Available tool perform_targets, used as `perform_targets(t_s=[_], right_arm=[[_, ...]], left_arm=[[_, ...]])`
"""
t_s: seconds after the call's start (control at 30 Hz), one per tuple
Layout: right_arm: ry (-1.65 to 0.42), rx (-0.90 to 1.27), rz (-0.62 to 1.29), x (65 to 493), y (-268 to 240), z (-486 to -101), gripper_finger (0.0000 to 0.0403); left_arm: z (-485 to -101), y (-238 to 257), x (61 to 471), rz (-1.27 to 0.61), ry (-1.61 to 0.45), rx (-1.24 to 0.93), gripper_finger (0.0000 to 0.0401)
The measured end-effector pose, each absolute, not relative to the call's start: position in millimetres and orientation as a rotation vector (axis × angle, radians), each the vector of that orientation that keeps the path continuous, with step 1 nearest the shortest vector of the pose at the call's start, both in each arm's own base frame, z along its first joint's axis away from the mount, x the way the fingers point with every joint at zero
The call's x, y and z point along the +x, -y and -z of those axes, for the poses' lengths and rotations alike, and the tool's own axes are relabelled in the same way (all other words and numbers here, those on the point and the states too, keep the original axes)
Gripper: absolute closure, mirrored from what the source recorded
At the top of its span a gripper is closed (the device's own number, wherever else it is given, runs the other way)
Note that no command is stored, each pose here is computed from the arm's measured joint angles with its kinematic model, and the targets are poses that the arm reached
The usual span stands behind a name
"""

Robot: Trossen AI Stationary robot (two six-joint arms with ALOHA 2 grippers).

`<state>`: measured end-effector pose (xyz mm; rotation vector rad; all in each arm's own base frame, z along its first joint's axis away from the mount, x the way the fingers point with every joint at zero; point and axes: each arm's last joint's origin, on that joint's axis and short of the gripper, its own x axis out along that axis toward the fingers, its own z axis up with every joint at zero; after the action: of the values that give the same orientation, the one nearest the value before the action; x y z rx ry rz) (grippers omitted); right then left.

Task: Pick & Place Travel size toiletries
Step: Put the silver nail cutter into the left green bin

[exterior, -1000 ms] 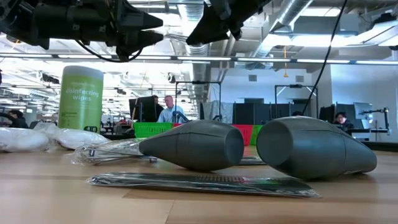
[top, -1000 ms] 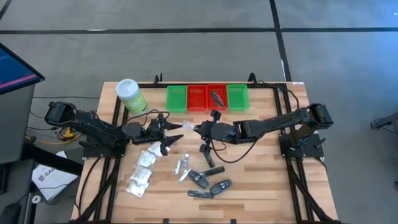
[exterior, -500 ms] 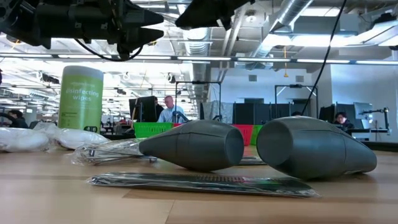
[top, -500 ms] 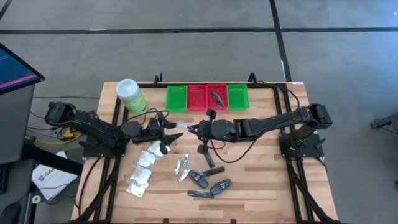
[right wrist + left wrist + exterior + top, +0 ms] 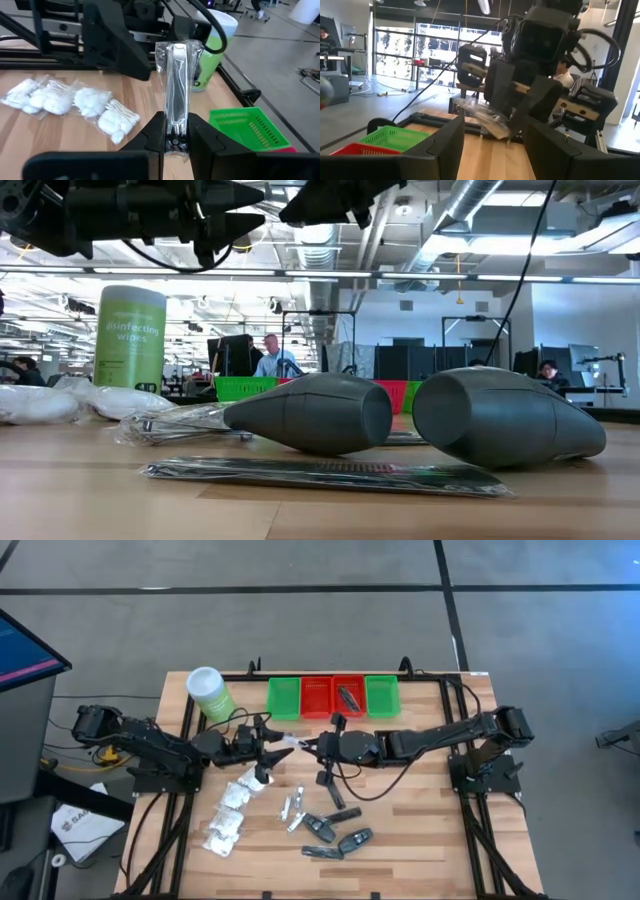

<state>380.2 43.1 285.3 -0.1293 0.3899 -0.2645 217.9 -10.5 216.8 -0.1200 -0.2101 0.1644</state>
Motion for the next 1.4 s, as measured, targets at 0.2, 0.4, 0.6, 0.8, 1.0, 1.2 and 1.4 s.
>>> perform_targets(t_s=[0.2, 0.4, 0.6, 0.8, 1.0, 1.2, 1.4], right_arm=[[-0.374, -0.130, 0.264, 381, -43, -287, 0.0357], [-0.373, -0.132, 0.261, 381, -44, -287, 0.0357], [-0.382, -0.136, 0.256, 380, -46, -286, 0.0357], [-0.391, -0.134, 0.254, 380, -46, -285, 0.0357], [-0.395, -0.137, 0.240, 380, -47, -285, 0.0357], [-0.396, -0.137, 0.241, 380, -47, -285, 0.0351], [-0.396, -0.130, 0.239, 380, -46, -285, 0.0316]], left_arm=[[-217, 11, 220, -0.145, 0.231, -0.122, 0.0215], [-218, 12, 239, -0.146, 0.209, -0.085, 0.0215], [-216, 13, 249, -0.137, 0.195, -0.059, 0.0218], [-218, 14, 249, -0.101, 0.200, -0.056, 0.0276], [-220, 14, 247, -0.077, 0.211, -0.050, 0.0358], [-220, 15, 247, -0.079, 0.208, -0.031, 0.0359], [-220, 14, 247, -0.090, 0.209, -0.022, 0.0359]])
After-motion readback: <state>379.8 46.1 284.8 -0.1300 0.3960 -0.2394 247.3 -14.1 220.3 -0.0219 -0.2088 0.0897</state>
